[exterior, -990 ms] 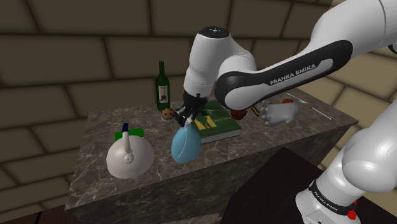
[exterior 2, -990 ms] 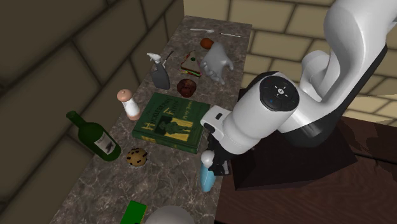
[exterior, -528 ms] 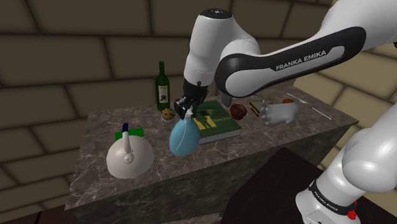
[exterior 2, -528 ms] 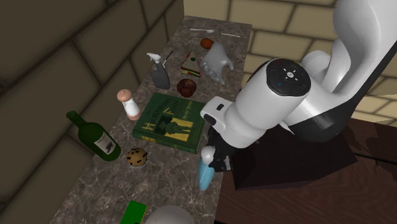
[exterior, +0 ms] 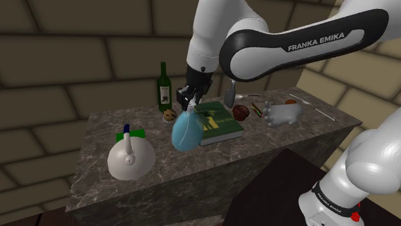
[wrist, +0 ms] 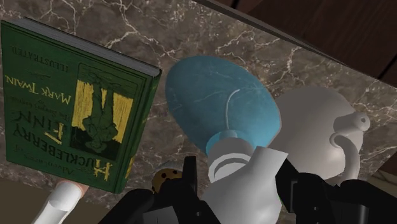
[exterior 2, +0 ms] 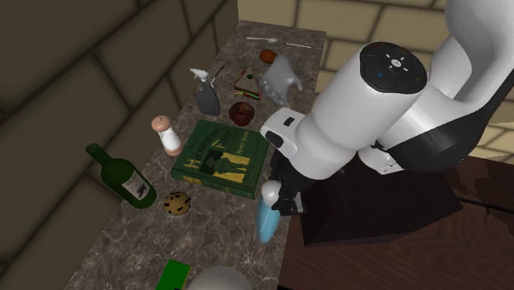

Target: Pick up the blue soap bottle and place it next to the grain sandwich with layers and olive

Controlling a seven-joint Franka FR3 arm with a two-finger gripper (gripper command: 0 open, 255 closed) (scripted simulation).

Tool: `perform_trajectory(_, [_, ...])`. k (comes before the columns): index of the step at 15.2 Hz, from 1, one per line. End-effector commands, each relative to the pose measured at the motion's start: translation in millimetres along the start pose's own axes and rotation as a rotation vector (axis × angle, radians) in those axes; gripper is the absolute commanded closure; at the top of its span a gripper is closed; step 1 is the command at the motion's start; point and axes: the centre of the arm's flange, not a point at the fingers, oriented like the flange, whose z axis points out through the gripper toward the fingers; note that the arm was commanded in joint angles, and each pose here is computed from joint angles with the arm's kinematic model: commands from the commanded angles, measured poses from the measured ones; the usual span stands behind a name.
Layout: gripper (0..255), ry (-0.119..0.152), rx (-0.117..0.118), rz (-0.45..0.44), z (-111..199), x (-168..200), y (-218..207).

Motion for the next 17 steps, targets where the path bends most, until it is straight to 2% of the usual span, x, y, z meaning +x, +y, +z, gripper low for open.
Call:
perform_trajectory(1, [255, 0.001, 0.0, 0.0, -10, 4, 1])
perform_trajectory(17, [255, 0.001, 0.0, 0.0, -92, 27, 6])
